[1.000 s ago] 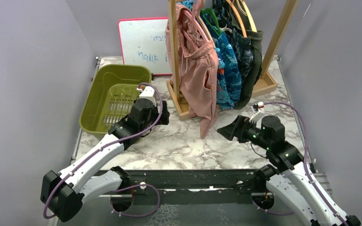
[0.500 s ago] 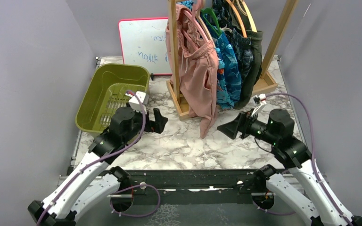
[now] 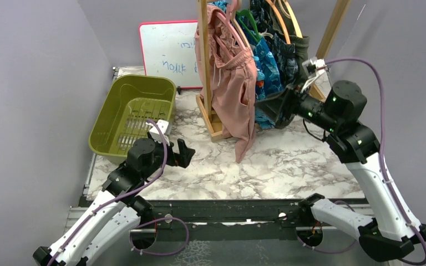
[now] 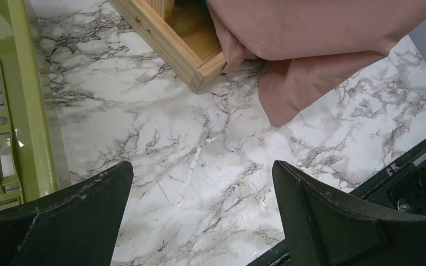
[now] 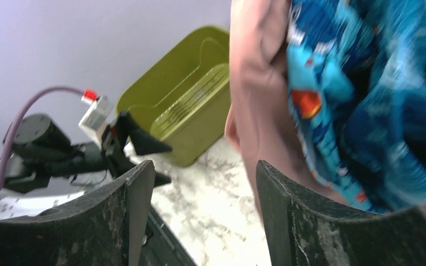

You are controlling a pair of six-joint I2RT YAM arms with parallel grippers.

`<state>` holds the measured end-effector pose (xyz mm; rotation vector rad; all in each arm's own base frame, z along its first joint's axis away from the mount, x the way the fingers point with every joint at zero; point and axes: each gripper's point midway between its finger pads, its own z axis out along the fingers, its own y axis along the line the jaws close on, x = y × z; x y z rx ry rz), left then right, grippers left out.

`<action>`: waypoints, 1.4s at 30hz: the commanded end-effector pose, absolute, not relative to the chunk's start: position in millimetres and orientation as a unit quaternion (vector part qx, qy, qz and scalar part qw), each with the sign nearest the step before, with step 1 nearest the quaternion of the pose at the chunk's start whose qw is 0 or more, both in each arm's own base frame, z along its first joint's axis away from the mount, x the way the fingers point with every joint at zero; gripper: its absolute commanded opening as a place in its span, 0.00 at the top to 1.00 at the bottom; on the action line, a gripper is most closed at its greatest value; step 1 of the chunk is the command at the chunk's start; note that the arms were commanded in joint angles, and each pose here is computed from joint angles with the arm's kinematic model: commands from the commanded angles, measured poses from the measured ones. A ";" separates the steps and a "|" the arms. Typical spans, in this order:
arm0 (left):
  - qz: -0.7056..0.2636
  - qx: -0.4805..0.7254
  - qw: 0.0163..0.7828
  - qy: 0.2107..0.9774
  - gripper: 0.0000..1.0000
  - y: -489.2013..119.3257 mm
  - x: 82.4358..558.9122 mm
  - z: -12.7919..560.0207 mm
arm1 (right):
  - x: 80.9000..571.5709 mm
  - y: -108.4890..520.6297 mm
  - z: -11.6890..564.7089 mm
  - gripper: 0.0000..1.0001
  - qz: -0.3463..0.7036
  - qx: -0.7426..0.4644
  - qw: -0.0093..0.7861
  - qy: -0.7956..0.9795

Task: Remove the shorts from the hanger
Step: Move the basket to the center of the board, then pick up the hanger from the clothes rod.

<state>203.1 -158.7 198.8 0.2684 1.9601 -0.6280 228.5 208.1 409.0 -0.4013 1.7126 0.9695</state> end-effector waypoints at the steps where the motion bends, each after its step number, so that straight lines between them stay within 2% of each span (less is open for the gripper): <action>1: -0.268 0.111 0.509 0.811 0.01 -160.4 202.0 201.6 | 259.1 199.4 440.1 0.32 0.354 -0.156 0.589 0.709; 3: -0.271 0.114 0.502 0.814 0.01 -162.5 200.8 198.9 | 265.1 203.3 453.9 0.36 0.356 -0.160 0.597 0.701; 11: -0.263 0.112 0.492 0.823 0.01 -161.7 202.3 192.4 | 302.5 219.3 461.4 0.40 0.347 -0.161 0.595 0.707; 13: -0.260 0.110 0.492 0.824 0.01 -160.5 202.7 191.8 | 305.9 226.7 459.8 0.47 0.357 -0.171 0.588 0.706; 15: -0.259 0.109 0.493 0.823 0.01 -160.0 203.1 192.5 | 305.4 232.3 459.0 0.49 0.369 -0.179 0.583 0.702; 18: -0.256 0.108 0.494 0.824 0.01 -159.0 203.4 192.2 | 305.6 238.3 461.9 0.62 0.380 -0.189 0.578 0.697; 20: -0.255 0.107 0.494 0.825 0.01 -158.5 203.6 191.7 | 304.4 241.8 465.9 0.66 0.387 -0.199 0.576 0.692; 27: -0.251 0.106 0.489 0.828 0.01 -158.3 204.3 189.1 | 324.8 256.1 457.4 0.60 0.386 -0.203 0.557 0.707; 36: -0.244 0.104 0.487 0.833 0.01 -156.7 205.6 185.8 | 352.5 280.1 438.5 0.63 0.272 -0.204 0.593 0.729; 40: -0.242 0.103 0.486 0.833 0.01 -156.4 206.1 185.5 | 368.5 281.1 431.1 0.52 0.231 -0.195 0.599 0.742; 42: -0.242 0.104 0.484 0.835 0.01 -156.5 206.2 184.4 | 374.2 277.2 437.5 0.51 0.216 -0.185 0.609 0.740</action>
